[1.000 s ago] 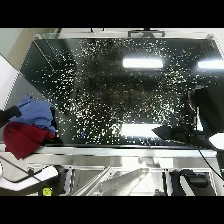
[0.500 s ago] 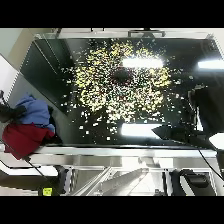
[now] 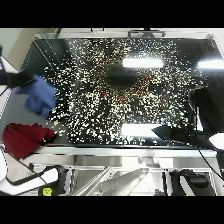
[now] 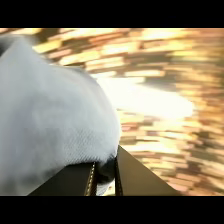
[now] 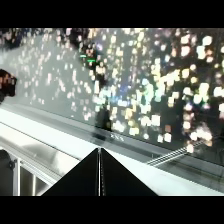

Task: Fold the shirts.

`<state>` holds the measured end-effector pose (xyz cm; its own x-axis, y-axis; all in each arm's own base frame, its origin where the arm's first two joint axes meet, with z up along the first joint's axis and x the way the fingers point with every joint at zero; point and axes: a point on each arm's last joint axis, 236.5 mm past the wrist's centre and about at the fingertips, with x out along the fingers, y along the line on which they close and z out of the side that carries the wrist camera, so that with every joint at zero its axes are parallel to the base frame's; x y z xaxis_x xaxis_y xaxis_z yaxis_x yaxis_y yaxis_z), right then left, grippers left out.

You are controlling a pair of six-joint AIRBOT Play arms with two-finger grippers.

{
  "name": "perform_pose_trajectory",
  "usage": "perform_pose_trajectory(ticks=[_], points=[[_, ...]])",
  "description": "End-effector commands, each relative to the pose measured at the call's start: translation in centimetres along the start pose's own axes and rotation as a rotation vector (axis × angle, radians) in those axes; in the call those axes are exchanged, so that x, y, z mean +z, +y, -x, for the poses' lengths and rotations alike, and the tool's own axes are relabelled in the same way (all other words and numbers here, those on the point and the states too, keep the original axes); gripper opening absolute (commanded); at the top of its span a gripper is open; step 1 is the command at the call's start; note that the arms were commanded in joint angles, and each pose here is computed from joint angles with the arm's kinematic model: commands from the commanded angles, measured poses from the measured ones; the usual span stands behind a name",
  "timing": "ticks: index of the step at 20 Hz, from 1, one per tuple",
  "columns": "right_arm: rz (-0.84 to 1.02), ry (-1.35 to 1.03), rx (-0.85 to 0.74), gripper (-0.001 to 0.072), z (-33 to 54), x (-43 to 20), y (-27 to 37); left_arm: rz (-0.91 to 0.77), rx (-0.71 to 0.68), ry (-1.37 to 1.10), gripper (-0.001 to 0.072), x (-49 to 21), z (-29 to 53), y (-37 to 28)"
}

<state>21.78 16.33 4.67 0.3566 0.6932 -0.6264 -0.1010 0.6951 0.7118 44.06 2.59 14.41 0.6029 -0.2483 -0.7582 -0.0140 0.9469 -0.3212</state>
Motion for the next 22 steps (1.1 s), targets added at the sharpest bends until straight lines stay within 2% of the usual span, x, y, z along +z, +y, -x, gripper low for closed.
perform_pose_trajectory(ticks=[1, 4, 8, 9, 10, 11, 12, 13, 14, 15, 16, 19, 22], points=[[-0.004, 0.007, 0.011, 0.0014, 0.0, -0.2, 0.3, -0.195, -0.339, -0.018, 0.0023, -2.8, 2.6, -16.8], [0.0, 0.007, 0.011, 0.0014, 0.0, -0.2, 0.3, -0.315, -0.451, 0.094, 0.0023, -10.2, 0.2, -24.1], [0.0, 0.0, 0.01, 0.0023, 0.0, 0.0, 0.2, -0.372, -0.5, 0.178, 0.0023, -17.8, -3.8, -28.1], [0.001, -0.01, 0.007, 0.0053, 0.0, 0.2, 0.2, -0.369, -0.491, 0.202, 0.0023, -19.0, -5.0, -28.0], [0.013, -0.016, 0.004, 0.0212, 0.0, 0.4, 0.1, -0.366, -0.479, 0.238, 0.0023, -20.4, -6.2, -27.6], [0.026, -0.02, 0.003, 0.027, 0.0, 0.5, 0.0, -0.368, -0.47, 0.276, 0.0024, -21.5, -7.1, -27.3], [0.026, -0.022, 0.0, 0.0262, -0.1, 0.6, -0.1, -0.377, -0.463, 0.313, 0.0166, -22.4, -7.8, -27.0], [0.038, -0.019, -0.004, 0.0264, -0.3, 0.7, -0.3, -0.382, -0.459, 0.335, 0.0445, -22.6, -8.2, -26.8], [0.031, -0.013, -0.011, 0.0334, -0.4, 0.9, -0.6, -0.379, -0.458, 0.347, 0.072, -22.1, -8.4, -26.7], [0.033, -0.009, -0.023, 0.0465, -0.4, 1.3, -1.1, -0.379, -0.459, 0.366, 0.0718, -21.4, -8.0, -26.4], [0.038, -0.012, -0.054, 0.0513, -0.3, 2.0, -2.0, -0.38, -0.461, 0.396, 0.0717, -20.8, -7.2, -26.0], [-0.005, -0.017, -0.186, 0.0513, 1.1, 4.8, -6.2, -0.364, -0.426, 0.529, 0.0716, -21.0, -4.7, -22.4], [-0.043, -0.033, -0.255, 0.0513, 2.9, 8.2, -10.7, -0.278, -0.383, 0.667, 0.0716, -26.6, -3.5, -18.9]])
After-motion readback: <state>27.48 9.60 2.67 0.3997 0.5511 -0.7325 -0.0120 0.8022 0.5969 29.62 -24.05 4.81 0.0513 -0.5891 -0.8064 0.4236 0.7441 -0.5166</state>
